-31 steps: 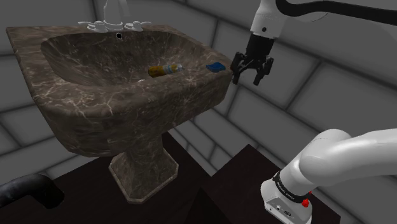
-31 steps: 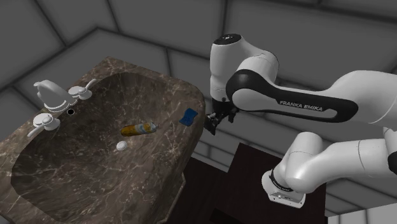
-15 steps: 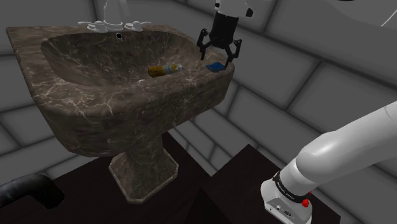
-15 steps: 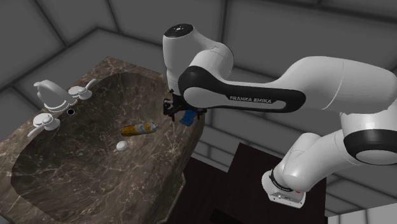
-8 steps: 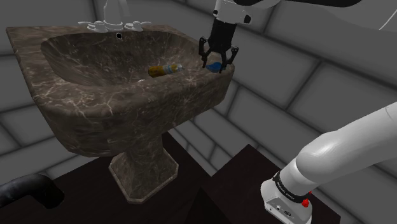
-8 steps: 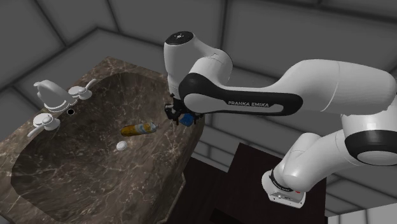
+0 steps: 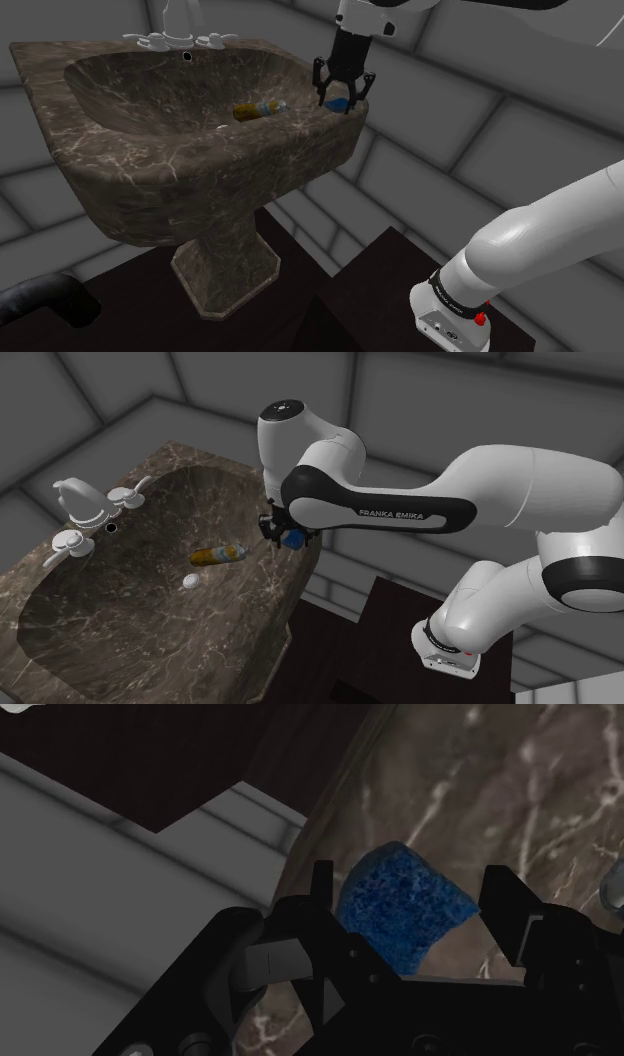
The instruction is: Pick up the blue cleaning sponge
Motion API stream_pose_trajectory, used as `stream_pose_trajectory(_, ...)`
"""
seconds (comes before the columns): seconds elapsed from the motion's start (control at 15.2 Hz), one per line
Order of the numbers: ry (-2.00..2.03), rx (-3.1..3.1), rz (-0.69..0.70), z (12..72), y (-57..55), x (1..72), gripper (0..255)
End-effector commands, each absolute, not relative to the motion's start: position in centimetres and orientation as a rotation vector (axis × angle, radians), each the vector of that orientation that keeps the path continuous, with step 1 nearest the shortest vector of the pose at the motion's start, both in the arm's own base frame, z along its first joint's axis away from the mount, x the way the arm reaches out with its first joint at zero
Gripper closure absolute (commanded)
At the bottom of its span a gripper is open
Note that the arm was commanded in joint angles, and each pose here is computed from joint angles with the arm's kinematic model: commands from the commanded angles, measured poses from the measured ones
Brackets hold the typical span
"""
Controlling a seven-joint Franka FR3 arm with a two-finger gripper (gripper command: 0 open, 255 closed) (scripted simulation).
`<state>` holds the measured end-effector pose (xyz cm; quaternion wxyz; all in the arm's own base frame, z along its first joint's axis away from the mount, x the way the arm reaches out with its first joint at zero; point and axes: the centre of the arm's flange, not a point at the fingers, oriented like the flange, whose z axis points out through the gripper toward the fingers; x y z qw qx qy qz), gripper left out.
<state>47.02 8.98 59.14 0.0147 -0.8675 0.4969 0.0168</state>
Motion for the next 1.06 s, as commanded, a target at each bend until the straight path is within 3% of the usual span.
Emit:
stream_pose_trajectory(0.0,1.548,-2.700,0.053,59.9,9.0,47.0,255)
stream_pose_trajectory(0.99,1.548,-2.700,0.053,66.8,9.0,47.0,255)
